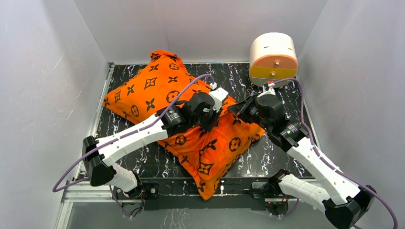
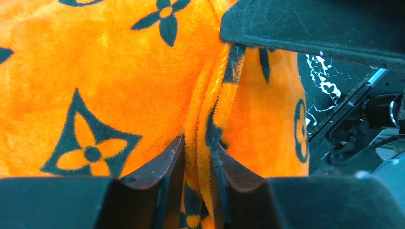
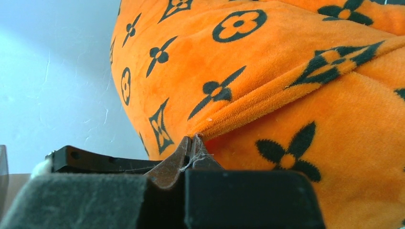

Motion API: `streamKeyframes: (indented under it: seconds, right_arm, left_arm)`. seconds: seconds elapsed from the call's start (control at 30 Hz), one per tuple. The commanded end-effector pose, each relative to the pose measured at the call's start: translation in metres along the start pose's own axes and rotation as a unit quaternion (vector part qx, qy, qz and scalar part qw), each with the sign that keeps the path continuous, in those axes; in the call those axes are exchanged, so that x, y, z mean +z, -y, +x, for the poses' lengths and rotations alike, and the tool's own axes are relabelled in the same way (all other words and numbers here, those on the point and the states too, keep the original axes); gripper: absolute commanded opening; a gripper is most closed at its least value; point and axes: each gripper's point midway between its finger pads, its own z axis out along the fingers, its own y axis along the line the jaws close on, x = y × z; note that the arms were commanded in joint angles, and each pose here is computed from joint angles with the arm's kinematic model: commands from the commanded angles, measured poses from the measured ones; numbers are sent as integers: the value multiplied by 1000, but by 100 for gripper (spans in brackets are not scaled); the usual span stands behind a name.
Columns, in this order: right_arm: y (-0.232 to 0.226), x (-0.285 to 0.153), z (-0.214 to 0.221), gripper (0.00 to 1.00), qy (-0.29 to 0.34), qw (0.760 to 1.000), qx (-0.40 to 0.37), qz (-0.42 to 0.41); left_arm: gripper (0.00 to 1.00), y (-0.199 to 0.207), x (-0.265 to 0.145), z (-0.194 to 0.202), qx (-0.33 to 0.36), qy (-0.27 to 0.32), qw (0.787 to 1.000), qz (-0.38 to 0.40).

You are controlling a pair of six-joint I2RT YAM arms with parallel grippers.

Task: Remove the pillowcase from the pillow
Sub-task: Remove the pillow from the pillowcase.

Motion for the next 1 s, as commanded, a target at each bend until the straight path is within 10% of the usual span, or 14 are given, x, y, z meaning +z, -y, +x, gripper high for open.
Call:
streamKeyframes:
  seconds: [0.0,0.13,0.3,0.43,0.83,0.97]
  right_arm:
    - [-27,-4,-23,0,35,999,6,-38]
    - [-20,1,-8,9,-3,1000,-8,-27]
    - [-7,-2,9,52,-43,998,-40,-13]
    - [-6,-9,23,68,-92,993,-69,-13]
    - [9,30,31,74,-146,980,-119,68]
    - [33,39,25,47,-145,968,-148,144]
  left_arm:
    - [13,-16,-7,-28,-26,52,998,-12]
    - [0,-36,-5,-22,-59,31,998,-15]
    - [0,-58,-9,-22,-117,33,992,19]
    - [0,-53,-8,-21,-133,26,990,46]
    - [0,-54,-7,-19,-161,26,985,53]
    - [0,-58,-9,-16,-163,25,985,43]
